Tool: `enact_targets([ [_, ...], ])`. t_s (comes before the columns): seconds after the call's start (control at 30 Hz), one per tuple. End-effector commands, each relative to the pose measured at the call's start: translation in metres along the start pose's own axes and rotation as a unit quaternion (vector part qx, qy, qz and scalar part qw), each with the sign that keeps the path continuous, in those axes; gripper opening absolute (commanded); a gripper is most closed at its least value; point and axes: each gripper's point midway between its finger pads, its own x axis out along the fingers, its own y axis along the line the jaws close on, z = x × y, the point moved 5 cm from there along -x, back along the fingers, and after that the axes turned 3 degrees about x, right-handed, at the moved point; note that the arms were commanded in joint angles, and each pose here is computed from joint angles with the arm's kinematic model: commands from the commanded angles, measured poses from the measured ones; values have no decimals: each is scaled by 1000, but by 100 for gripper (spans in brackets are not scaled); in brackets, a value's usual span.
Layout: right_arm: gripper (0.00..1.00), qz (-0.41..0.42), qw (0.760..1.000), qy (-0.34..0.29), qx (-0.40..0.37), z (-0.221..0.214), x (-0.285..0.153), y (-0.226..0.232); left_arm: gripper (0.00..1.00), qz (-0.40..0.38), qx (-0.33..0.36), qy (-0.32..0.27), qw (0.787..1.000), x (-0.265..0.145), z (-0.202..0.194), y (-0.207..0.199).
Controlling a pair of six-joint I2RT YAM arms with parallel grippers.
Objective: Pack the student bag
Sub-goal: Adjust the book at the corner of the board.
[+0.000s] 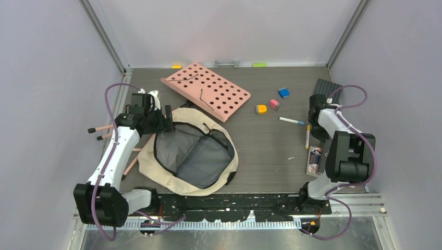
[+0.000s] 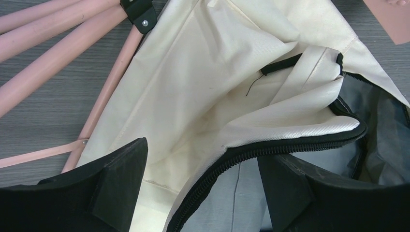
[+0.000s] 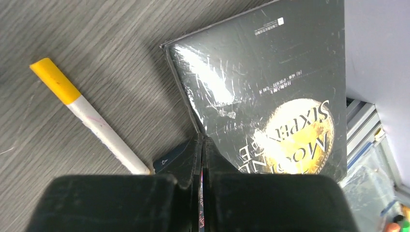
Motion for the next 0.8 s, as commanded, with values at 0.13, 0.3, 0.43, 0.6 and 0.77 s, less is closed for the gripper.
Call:
enact_targets([
  [0.13, 1, 23, 997, -55, 58, 19, -27, -14, 85, -20, -1, -42, 999, -12, 18, -7],
  [0.3, 40, -5, 994, -67, 83, 31, -25, -22, 85, -22, -2, -41, 999, -10, 17, -7],
  [0.43, 79, 8, 992, -58, 108, 39, -19, -22, 86, -24, 0, -37, 999, -9, 16, -9],
  [0.6, 88, 23, 985, -44, 163, 45, -8, -36, 86, -24, 0, -38, 999, -9, 16, -9],
  [0.77, 90, 73, 966, -33, 246, 48, 4, -55, 87, -28, 1, -38, 999, -10, 16, -10],
])
